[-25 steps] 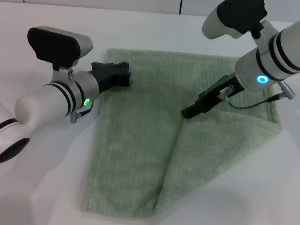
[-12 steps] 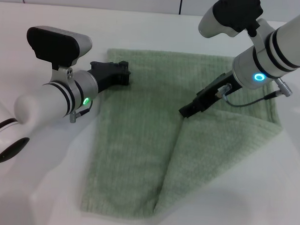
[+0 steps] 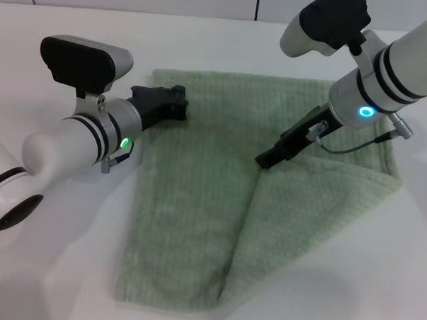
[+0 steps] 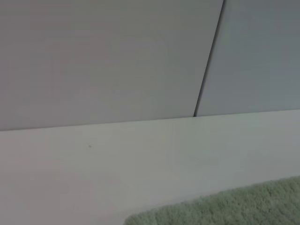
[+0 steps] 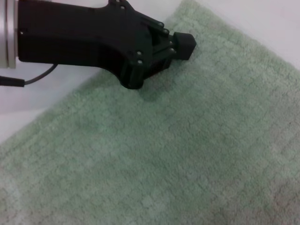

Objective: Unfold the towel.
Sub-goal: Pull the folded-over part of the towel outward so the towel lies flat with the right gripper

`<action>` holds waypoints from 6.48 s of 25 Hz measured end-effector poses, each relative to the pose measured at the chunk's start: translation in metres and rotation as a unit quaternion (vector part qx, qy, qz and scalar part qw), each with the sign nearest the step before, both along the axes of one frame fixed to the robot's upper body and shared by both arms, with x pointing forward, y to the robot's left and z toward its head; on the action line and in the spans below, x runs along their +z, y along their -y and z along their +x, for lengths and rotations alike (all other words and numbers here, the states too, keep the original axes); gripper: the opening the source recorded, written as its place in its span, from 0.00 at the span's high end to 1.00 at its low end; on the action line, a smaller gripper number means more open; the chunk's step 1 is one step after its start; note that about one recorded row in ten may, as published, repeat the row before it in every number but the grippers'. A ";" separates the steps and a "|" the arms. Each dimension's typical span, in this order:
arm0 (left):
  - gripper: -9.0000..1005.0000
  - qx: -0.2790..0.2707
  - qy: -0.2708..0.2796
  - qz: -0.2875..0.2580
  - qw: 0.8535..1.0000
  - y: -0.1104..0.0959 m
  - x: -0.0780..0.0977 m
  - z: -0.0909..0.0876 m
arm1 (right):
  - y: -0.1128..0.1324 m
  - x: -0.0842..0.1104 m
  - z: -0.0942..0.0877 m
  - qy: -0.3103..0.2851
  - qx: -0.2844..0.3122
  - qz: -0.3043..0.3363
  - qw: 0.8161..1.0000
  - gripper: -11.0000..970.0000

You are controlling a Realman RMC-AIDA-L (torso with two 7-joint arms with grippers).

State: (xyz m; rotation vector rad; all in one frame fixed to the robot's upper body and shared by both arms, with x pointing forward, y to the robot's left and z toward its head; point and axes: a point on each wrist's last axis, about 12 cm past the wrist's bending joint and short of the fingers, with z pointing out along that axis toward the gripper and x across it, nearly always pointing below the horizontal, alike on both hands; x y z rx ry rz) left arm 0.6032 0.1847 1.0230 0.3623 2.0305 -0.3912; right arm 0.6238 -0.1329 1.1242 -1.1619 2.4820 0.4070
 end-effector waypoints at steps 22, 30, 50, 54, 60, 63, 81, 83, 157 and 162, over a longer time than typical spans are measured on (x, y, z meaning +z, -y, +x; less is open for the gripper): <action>0.97 0.001 -0.002 0.001 1.000 -0.001 -0.002 -0.002 | -0.001 -0.005 -0.001 -0.003 0.005 -0.001 1.000 0.24; 0.97 0.002 -0.001 0.001 1.000 -0.002 -0.001 -0.001 | -0.002 -0.004 -0.001 -0.002 0.006 -0.001 1.000 0.32; 0.96 0.003 -0.002 0.000 1.000 -0.003 -0.002 -0.002 | -0.006 -0.001 0.001 -0.001 0.017 -0.008 1.000 0.63; 0.96 0.004 -0.002 -0.001 1.000 -0.003 -0.002 -0.002 | -0.007 0.000 0.001 0.000 0.019 -0.008 1.000 0.63; 0.96 0.003 0.000 -0.001 1.000 -0.002 -0.001 -0.001 | -0.009 0.001 0.002 0.001 0.021 -0.008 1.000 0.65; 0.96 0.002 0.000 -0.001 1.000 -0.002 0.000 -0.001 | -0.009 0.001 0.001 0.000 0.022 -0.009 1.000 0.65; 0.96 0.002 0.001 -0.004 1.000 -0.002 0.000 -0.001 | -0.008 0.001 0.002 -0.004 0.025 -0.009 1.000 0.77; 0.96 0.002 0.001 -0.004 1.000 -0.002 0.000 -0.001 | -0.008 0.001 0.002 -0.004 0.026 -0.009 1.000 0.80; 0.95 0.001 -0.004 0.001 1.000 -0.005 -0.003 -0.005 | 0.008 0.108 -0.078 0.037 0.104 -0.053 0.993 0.96; 0.95 0.001 -0.004 0.001 1.000 -0.005 -0.003 -0.005 | 0.011 0.123 -0.095 0.048 0.108 -0.073 0.990 0.96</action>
